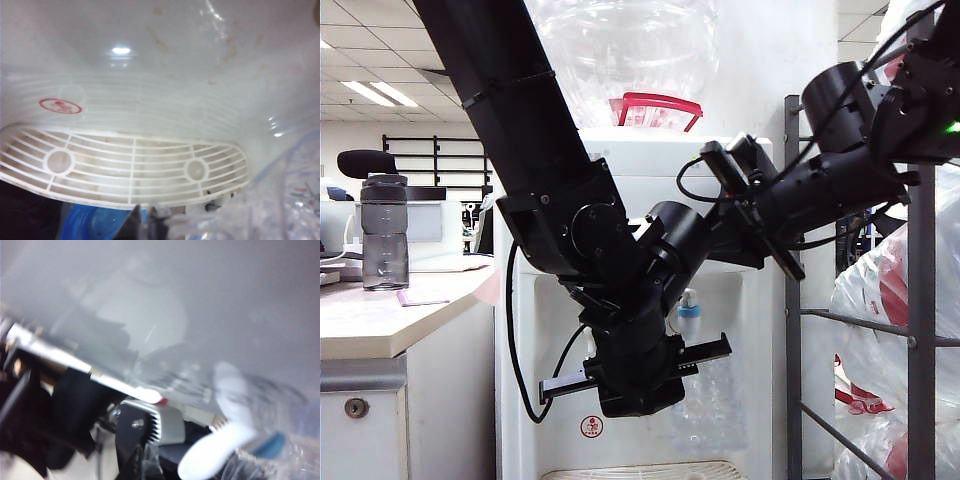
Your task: Pick up the plastic mug from the left desk, go to the cold water outlet of the water dispenser, press the vertical switch to get some water, then put the mug back on the desk.
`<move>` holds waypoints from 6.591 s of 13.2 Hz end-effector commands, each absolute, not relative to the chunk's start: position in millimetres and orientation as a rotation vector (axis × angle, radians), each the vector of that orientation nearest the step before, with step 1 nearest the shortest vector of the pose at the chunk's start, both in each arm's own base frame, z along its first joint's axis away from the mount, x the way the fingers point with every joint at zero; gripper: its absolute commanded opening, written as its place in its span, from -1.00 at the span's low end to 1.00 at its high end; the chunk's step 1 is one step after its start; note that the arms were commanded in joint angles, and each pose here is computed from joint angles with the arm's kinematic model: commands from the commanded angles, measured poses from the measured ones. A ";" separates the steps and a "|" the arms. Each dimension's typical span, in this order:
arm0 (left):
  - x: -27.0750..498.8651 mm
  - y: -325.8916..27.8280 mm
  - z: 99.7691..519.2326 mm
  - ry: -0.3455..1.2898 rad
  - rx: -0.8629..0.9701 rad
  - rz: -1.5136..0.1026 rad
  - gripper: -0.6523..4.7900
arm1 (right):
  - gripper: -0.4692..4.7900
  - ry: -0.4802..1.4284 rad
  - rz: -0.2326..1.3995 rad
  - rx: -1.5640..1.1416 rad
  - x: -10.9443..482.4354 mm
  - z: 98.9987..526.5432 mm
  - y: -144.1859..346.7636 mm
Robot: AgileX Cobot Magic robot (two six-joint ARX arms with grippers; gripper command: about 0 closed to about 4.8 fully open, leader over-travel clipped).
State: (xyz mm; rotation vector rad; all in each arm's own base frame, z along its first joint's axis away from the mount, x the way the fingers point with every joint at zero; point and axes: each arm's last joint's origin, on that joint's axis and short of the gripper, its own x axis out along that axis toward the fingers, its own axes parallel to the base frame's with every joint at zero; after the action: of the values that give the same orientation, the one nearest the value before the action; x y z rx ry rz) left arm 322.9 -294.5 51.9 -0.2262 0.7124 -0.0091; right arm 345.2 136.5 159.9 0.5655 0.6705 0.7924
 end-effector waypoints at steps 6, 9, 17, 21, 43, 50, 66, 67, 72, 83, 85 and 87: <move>330.2 -297.6 62.3 0.645 -0.287 -0.043 -0.78 | -0.84 0.831 0.638 0.826 359.7 140.0 140.6; 329.8 -298.0 62.3 0.646 -0.286 -0.044 -0.78 | -0.84 0.794 0.687 0.774 359.5 141.9 143.1; 330.0 -297.6 62.3 0.642 -0.284 -0.038 -0.78 | -0.84 0.774 0.777 0.598 352.0 161.0 131.5; 330.0 -297.6 62.3 0.642 -0.284 -0.038 -0.78 | -0.84 0.676 0.924 0.422 342.5 185.0 130.0; 329.8 -298.2 62.2 0.652 -0.289 -0.054 -0.78 | -0.84 0.073 1.103 -0.624 354.5 155.6 136.2; 329.6 -299.1 62.3 0.659 -0.296 -0.071 -0.78 | -0.84 0.102 1.137 -0.608 357.1 136.5 138.1; 327.1 -301.8 62.3 0.663 -0.293 -0.082 -0.78 | -0.84 0.163 1.130 -0.599 359.7 114.3 138.6; 326.9 -302.0 62.2 0.663 -0.291 -0.082 -0.78 | -0.84 0.169 1.131 -0.598 359.5 114.0 138.5; 325.3 -303.4 61.9 0.664 -0.287 -0.083 -0.78 | -0.84 0.216 1.139 -0.596 363.7 116.9 139.7; 324.6 -302.9 60.9 0.671 -0.244 -0.091 -0.78 | -0.84 0.262 1.174 -0.598 359.6 116.5 151.2; 324.7 -302.8 60.9 0.671 -0.241 -0.092 -0.78 | -0.84 0.266 1.176 -0.598 360.0 117.2 152.0; 324.2 -303.0 60.7 0.674 -0.234 -0.094 -0.78 | -0.84 0.292 1.183 -0.591 358.7 115.4 151.4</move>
State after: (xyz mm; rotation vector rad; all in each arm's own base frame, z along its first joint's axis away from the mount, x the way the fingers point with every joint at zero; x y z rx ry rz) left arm 324.1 -297.7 54.2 -0.2146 0.6989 -0.0635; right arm 361.9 150.9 125.2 -0.6001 0.2082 1.1803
